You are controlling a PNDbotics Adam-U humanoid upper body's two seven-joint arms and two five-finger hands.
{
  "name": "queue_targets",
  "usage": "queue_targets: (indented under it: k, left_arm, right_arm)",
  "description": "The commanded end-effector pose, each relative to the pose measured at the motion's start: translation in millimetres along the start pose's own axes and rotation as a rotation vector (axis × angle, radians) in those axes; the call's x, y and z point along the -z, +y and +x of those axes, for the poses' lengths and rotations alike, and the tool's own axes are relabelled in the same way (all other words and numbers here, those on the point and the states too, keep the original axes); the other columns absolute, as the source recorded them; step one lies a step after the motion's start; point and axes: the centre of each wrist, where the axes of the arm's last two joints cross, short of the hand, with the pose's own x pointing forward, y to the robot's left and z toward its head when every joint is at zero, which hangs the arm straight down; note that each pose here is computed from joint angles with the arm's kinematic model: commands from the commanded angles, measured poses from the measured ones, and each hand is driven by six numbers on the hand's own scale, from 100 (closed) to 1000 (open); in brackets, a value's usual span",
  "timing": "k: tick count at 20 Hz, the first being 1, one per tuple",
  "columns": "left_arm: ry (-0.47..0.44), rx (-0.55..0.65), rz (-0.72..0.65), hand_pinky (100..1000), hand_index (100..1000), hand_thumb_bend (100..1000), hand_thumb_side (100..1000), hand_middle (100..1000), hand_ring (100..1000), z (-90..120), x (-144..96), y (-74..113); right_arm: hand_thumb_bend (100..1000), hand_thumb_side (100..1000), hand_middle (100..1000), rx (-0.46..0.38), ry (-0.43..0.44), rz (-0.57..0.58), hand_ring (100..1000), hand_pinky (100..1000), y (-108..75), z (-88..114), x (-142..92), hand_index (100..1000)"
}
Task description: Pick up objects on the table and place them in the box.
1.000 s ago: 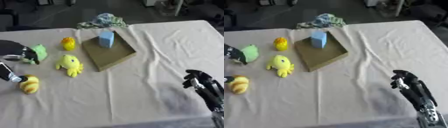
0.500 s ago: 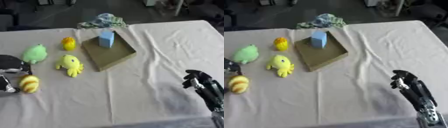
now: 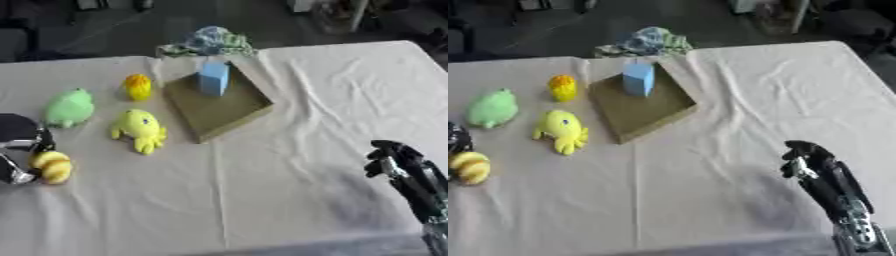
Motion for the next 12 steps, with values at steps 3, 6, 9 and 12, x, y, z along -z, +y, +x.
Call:
queue_targets:
  k: [3,6,9,12]
  left_arm:
    - [0.02,0.022,0.124,645,591,100,256,449,474,-4,-24,44.7]
    - [-0.055,0.073,0.323,640,591,100,242,449,474,7,-23,89.1]
    - [-0.101,0.06,0.465,636,595,100,238,448,472,23,-7,118.7]
    - [-0.101,0.01,0.54,634,597,100,239,447,471,29,14,135.4]
  right_arm:
    - [100,512,555,-0.018,-0.012,0.006,532,509,-4.1,4,2,752]
    - [100,512,555,-0.015,-0.008,0.023,532,509,-1.7,3,1,752]
    - [100,513,555,-0.006,-0.007,0.036,532,509,1.9,2,1,752]
    - [100,516,555,0.012,-0.007,0.059,531,509,8.3,1,2,752]
